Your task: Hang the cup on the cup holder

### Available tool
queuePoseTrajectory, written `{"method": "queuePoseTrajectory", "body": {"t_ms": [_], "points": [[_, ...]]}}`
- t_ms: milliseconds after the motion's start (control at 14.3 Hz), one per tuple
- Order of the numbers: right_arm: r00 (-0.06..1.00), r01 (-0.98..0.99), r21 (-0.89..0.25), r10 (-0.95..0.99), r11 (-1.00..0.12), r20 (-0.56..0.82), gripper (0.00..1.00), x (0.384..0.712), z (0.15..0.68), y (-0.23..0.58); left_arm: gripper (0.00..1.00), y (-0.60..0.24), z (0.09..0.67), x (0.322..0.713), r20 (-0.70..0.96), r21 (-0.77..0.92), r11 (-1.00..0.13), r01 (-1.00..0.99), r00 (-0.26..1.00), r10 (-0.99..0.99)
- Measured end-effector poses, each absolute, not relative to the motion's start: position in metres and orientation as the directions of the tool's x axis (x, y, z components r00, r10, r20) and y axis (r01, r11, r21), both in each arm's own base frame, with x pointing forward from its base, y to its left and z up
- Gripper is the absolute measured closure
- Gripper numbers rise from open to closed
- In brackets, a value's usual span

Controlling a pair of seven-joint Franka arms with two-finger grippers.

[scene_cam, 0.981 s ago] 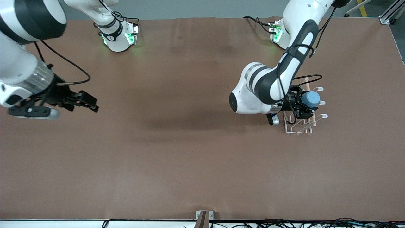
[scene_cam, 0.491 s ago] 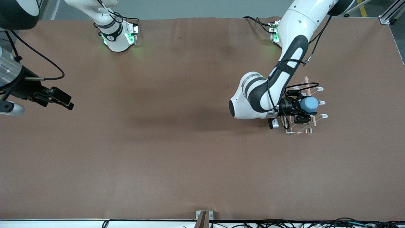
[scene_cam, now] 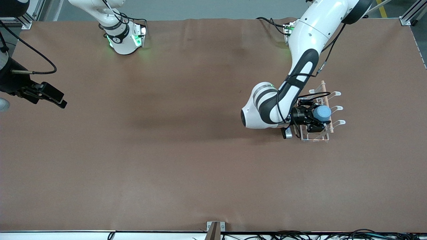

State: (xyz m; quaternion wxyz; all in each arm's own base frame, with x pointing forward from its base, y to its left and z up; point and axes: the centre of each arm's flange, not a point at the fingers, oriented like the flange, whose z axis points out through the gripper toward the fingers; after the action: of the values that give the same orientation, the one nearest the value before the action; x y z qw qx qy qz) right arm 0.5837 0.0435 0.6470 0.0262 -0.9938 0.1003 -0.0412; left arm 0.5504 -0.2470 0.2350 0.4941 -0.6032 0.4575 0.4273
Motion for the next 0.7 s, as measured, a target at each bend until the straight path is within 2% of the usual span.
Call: {"method": "queuePoseTrajectory", "body": {"t_ms": [210,280,421,701], "points": [[0.976,-0.204,-0.051,-0.207,-0.978,0.066,0.0,0.578,0.649,0.029,0.23,-0.245,0.223,0.552,-0.96,-0.232,-0.096,-0.968,0.244,-0.136],[0.977,-0.202,-0.046,-0.204,-0.978,0.058,0.0,0.574,0.65,0.021,0.19,-0.244,0.222,0.553,-0.957,-0.241,-0.097,-0.966,0.253,-0.141],[0.979,-0.199,-0.036,-0.2,-0.979,0.033,0.0,0.568,0.649,0.004,0.0,-0.243,0.223,0.555,-0.943,-0.288,-0.109,-0.951,0.302,-0.14],[0.983,-0.18,-0.029,-0.181,-0.983,0.015,0.0,0.566,0.645,-0.008,0.0,-0.253,0.231,0.555,-0.897,-0.385,-0.173,-0.907,0.411,-0.162]]}}
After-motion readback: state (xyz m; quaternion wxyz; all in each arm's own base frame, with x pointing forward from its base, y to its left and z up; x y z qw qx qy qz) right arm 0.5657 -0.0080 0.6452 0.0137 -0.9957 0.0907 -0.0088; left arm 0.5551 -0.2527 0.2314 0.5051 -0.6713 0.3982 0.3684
